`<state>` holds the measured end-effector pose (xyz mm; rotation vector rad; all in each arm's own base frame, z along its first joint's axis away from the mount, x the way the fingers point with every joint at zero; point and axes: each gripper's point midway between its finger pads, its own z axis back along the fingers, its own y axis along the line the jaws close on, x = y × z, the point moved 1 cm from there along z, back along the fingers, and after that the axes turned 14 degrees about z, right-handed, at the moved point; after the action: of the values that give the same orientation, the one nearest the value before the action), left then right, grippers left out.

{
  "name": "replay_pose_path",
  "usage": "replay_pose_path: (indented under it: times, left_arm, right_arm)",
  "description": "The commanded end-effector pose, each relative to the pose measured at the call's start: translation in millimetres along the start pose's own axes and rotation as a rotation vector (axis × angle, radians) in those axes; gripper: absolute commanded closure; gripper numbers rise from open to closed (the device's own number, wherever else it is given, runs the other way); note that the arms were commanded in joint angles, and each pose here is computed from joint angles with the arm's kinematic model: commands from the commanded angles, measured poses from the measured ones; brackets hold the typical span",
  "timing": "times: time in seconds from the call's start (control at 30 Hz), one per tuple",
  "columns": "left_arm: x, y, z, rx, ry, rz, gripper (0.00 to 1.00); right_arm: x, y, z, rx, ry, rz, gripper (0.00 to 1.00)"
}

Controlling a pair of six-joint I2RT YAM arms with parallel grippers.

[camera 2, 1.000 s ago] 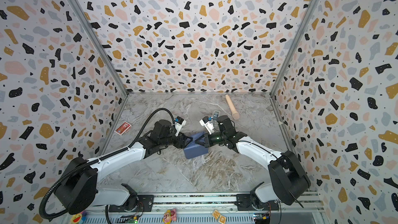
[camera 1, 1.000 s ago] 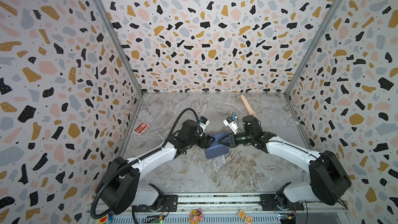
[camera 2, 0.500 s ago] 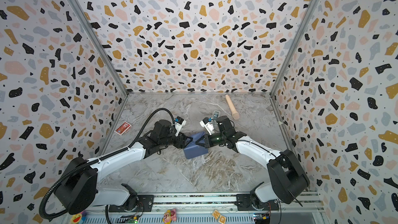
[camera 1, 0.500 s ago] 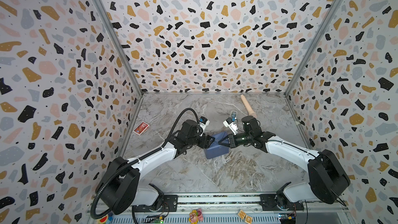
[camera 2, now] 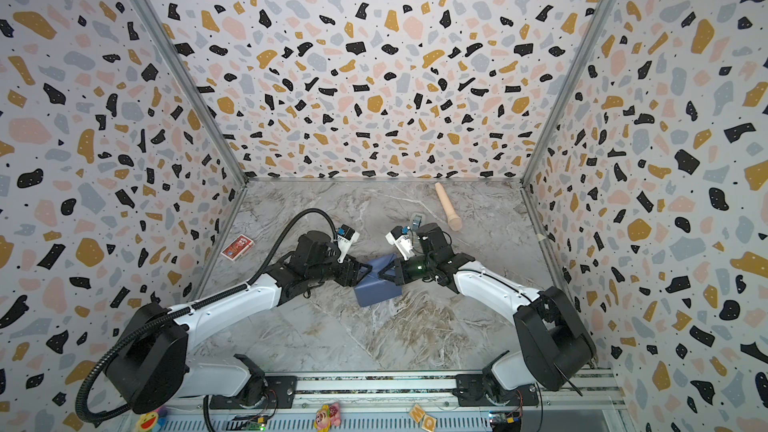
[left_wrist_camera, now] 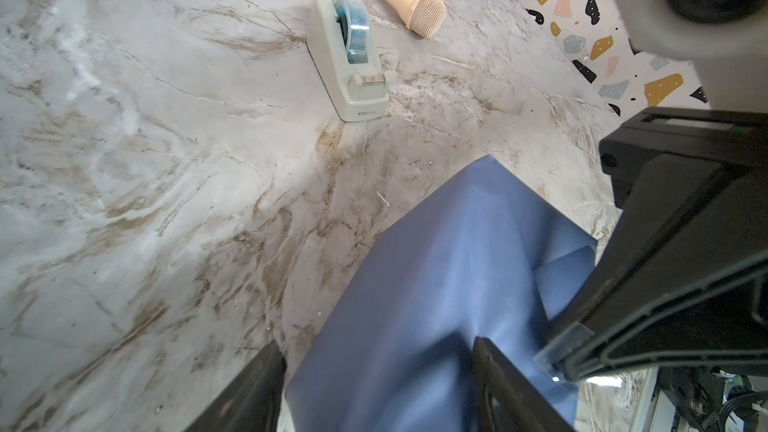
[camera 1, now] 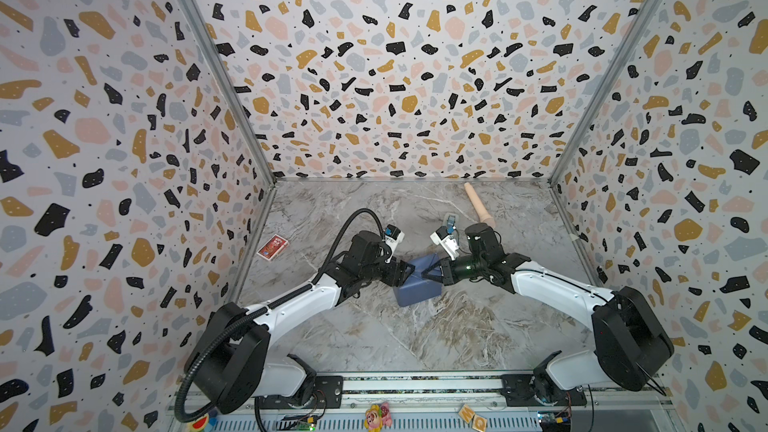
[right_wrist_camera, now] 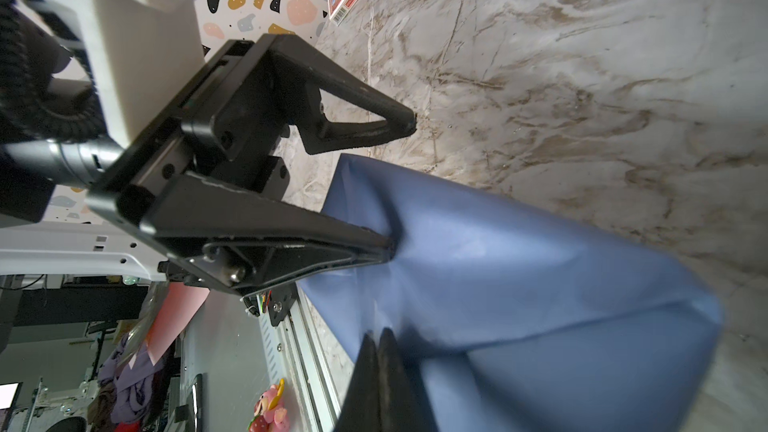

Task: Wrap the gift box in paper
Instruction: 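Carry the tape strip with the right gripper to the folded paper seam, then press tape onto the seam with the right gripper while the left holds the box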

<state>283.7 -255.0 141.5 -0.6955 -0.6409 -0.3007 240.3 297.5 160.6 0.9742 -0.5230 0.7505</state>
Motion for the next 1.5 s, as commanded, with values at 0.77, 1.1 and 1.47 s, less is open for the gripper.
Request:
replay_pose_path:
  times: [0.77,1.1,1.47]
  left_arm:
    - [-37,11,-2,0.02,0.122,0.013,0.29]
    - [-37,11,-2,0.015,0.123,0.015,0.29]
    - [-38,11,-2,0.014,0.125,0.016,0.3]
  right_arm:
    - [-25,-17,1,-0.244,0.079,0.244,0.94]
    - [-25,-18,1,-0.265,0.08,0.267,0.89]
    - [-16,-15,2,-0.266,0.061,0.28,0.83]
